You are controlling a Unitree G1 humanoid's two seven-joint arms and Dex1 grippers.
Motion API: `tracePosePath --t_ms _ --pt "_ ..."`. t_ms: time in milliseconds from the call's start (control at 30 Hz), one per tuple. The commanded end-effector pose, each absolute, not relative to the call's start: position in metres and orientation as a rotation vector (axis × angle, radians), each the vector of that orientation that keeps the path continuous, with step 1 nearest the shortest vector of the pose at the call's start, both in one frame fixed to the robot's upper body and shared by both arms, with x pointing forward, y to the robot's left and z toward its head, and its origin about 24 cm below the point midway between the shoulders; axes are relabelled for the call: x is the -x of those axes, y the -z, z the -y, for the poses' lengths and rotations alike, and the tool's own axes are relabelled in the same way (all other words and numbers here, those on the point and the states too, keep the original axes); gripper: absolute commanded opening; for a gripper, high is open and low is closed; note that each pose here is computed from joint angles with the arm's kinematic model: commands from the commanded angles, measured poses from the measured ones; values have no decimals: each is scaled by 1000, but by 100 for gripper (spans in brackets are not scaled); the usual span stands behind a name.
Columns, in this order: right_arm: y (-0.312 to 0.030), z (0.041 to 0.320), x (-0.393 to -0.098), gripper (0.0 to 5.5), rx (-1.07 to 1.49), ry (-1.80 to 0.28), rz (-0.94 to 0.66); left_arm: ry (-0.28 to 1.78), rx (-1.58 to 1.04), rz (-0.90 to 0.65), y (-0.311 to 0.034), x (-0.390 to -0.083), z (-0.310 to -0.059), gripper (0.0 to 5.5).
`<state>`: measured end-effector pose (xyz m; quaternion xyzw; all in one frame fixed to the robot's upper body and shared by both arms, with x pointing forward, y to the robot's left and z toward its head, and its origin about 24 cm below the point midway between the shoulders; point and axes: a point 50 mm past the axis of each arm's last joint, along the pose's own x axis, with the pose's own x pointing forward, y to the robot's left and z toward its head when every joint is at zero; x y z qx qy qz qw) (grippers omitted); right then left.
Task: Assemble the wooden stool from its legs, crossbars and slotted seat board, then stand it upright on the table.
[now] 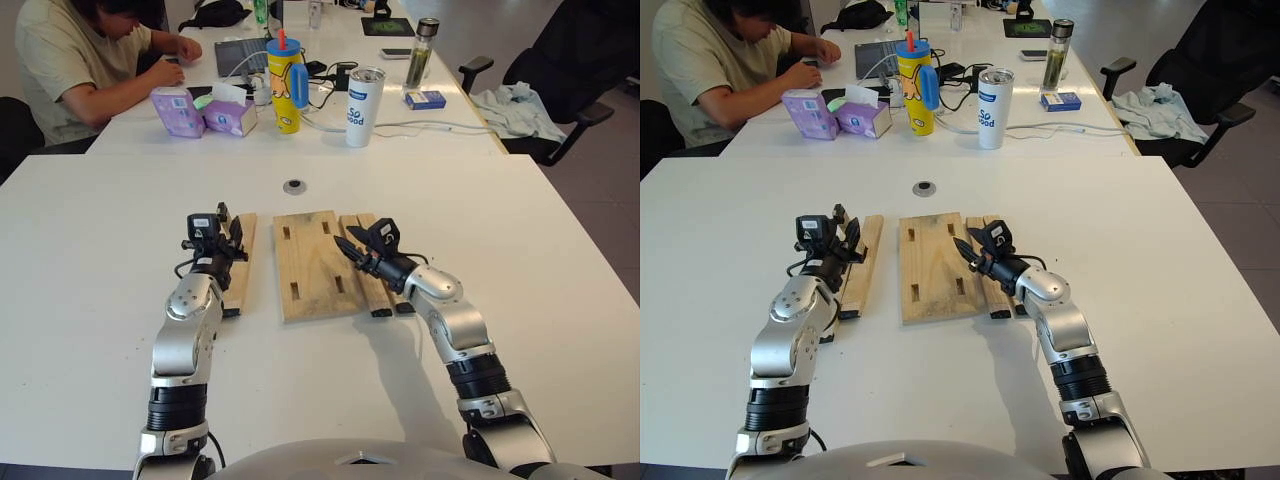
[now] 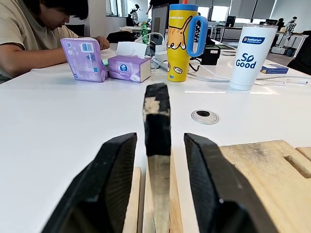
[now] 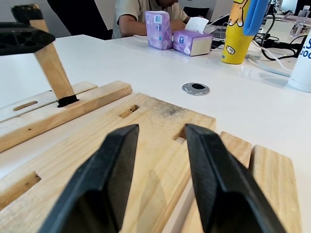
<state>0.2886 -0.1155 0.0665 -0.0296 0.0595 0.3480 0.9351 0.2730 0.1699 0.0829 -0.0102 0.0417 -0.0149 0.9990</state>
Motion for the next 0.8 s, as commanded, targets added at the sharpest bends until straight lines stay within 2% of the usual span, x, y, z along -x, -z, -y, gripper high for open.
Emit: tracePosePath --t_ms 33,200,300,600,667,800 --pt "-70 112 -290 177 61 -726 -117 24 6 -73 -88 -277 -172 108" --pt "-69 111 -291 177 56 -718 -116 26 1 -61 -95 -278 -172 41" --pt "-69 111 -291 177 53 -712 -115 32 8 -44 -100 -281 -171 41" --pt "-76 127 -304 177 -33 -575 -111 97 107 143 -156 -295 -179 41" --pt "-86 138 -310 208 -96 -534 -72 161 150 170 -167 -299 -184 41" --pt "-103 151 -312 266 -339 -609 -34 321 287 206 -180 -305 -189 41"
